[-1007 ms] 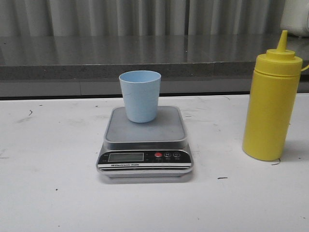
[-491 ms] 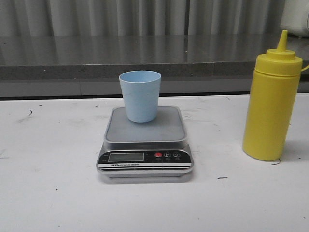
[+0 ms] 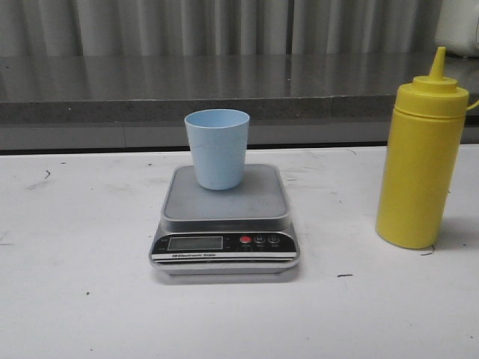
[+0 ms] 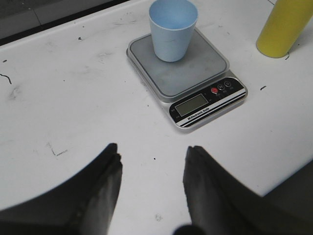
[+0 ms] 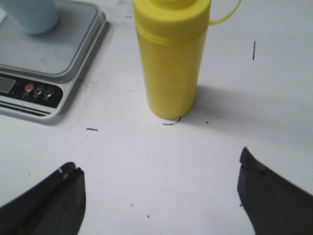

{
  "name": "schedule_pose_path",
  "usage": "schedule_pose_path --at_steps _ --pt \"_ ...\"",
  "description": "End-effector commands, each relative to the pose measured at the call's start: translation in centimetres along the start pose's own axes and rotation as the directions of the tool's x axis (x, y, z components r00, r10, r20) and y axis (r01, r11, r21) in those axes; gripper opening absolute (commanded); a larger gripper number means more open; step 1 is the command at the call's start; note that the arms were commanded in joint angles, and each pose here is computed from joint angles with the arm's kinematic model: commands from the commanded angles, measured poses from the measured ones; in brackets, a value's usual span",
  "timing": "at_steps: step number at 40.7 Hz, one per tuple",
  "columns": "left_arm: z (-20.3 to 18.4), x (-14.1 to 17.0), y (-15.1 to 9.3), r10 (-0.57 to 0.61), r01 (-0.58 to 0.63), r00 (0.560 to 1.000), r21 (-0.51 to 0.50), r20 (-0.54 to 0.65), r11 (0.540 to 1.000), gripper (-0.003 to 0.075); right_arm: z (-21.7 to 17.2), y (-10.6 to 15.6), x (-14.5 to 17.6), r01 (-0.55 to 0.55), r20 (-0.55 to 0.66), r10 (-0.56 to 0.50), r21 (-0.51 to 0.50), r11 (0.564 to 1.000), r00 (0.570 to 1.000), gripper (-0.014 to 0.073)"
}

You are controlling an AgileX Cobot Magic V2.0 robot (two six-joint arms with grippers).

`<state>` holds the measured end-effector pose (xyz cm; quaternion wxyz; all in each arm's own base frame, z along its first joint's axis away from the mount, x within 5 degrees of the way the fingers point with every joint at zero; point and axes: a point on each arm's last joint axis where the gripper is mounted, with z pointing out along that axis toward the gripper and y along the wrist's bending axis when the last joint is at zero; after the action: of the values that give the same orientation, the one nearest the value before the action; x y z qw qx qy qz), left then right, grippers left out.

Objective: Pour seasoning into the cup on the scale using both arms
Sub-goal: 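Lift the left gripper away from the cup on the scale, then move the right gripper to the yellow squeeze bottle and grasp it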

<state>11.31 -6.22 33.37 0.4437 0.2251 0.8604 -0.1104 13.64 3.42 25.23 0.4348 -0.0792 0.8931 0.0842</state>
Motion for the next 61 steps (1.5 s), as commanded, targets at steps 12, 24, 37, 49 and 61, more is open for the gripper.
schedule_pose_path --at_steps 12,24,37,49,61 --pt "-0.6 -1.3 -0.1 -0.017 0.016 0.995 0.013 0.101 1.0 0.0293 3.2 -0.9 2.0 -0.04 0.301 0.024 0.048 0.998 0.953 0.0645" --pt "-0.6 -1.3 -0.1 -0.017 0.016 0.995 0.013 0.101 1.0 0.0293 5.5 -0.7 3.8 0.011 0.36 -0.029 0.053 0.999 0.933 0.0645" --pt "-0.6 -1.3 -0.1 -0.017 0.016 0.995 0.013 0.101 1.0 0.0293 8.6 -0.3 3.5 0.041 0.462 -0.048 0.024 0.999 0.886 0.0645" --pt "-0.6 -1.3 -0.1 -0.017 0.016 0.995 0.013 0.101 1.0 0.0293 12.4 -0.4 4.0 0.054 0.507 -0.061 0.027 0.998 0.86 0.0645" --pt "-0.6 -1.3 -0.1 -0.017 0.016 0.995 0.013 0.101 1.0 0.0293 15.0 -0.7 3.4 0.023 0.491 -0.05 0.061 0.998 0.87 0.0645"
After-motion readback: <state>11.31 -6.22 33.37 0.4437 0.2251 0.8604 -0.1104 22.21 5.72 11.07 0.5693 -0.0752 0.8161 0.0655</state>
